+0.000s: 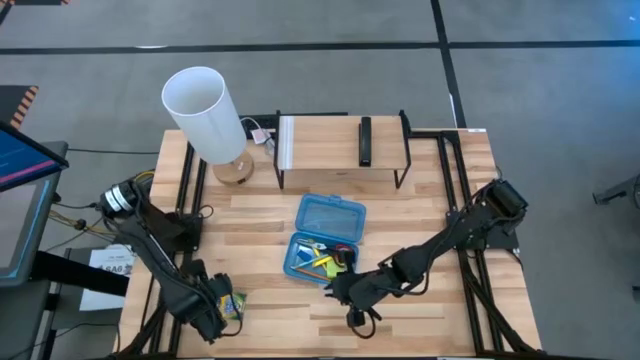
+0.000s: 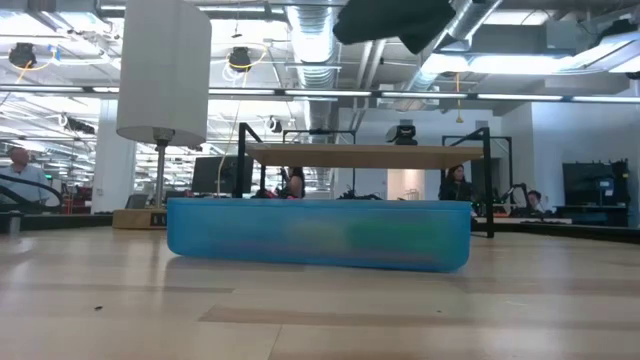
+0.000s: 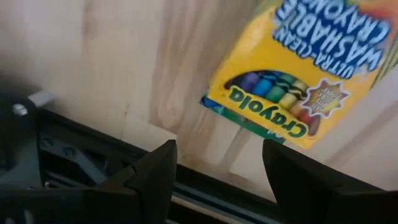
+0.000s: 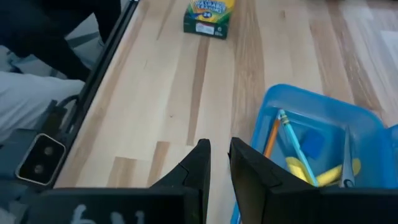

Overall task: Pack school essentials
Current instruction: Put the yellow crayon box into the blue supply box

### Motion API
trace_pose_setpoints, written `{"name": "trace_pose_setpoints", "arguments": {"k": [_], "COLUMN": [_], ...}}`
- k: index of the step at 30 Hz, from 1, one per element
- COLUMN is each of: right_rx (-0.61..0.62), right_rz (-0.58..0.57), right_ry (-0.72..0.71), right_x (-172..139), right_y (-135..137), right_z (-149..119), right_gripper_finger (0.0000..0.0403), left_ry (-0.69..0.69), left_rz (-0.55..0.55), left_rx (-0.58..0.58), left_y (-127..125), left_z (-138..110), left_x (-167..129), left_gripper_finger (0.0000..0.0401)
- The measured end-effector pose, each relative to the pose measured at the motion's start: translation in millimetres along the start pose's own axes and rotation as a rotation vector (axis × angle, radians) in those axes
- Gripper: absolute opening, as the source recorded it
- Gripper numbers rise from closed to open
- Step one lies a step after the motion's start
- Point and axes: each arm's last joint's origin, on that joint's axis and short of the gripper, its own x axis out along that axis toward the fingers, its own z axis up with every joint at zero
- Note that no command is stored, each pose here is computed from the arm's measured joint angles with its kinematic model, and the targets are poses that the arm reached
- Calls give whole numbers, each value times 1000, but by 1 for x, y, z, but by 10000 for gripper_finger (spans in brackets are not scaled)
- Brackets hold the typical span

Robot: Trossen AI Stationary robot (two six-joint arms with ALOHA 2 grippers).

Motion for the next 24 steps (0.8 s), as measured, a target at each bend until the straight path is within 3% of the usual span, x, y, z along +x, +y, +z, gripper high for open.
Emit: {"name": "trace_pose_setpoints", "arguments": {"k": [5,12,17,24], "right_rx": [3,6,10,9], "right_rz": [8,13,17,77], "right_ry": [-10,-23,-35,-92], "right_x": [-2,-2,-2,-2], "right_y": [2,4,4,7], "right_z": [1,2,3,9], "right_gripper_finger": [82,82,82,82], "left_ry": [86,68,-15,-114], "left_rz": [26,-34,-116,-104], "left_rx": [41,66,95,106], "left_y": [-6,-10,-15,-11], "left_z": [4,6,15,32], "left_x": [13,21,30,29], "left_gripper_finger": [224,211,176,148]}}
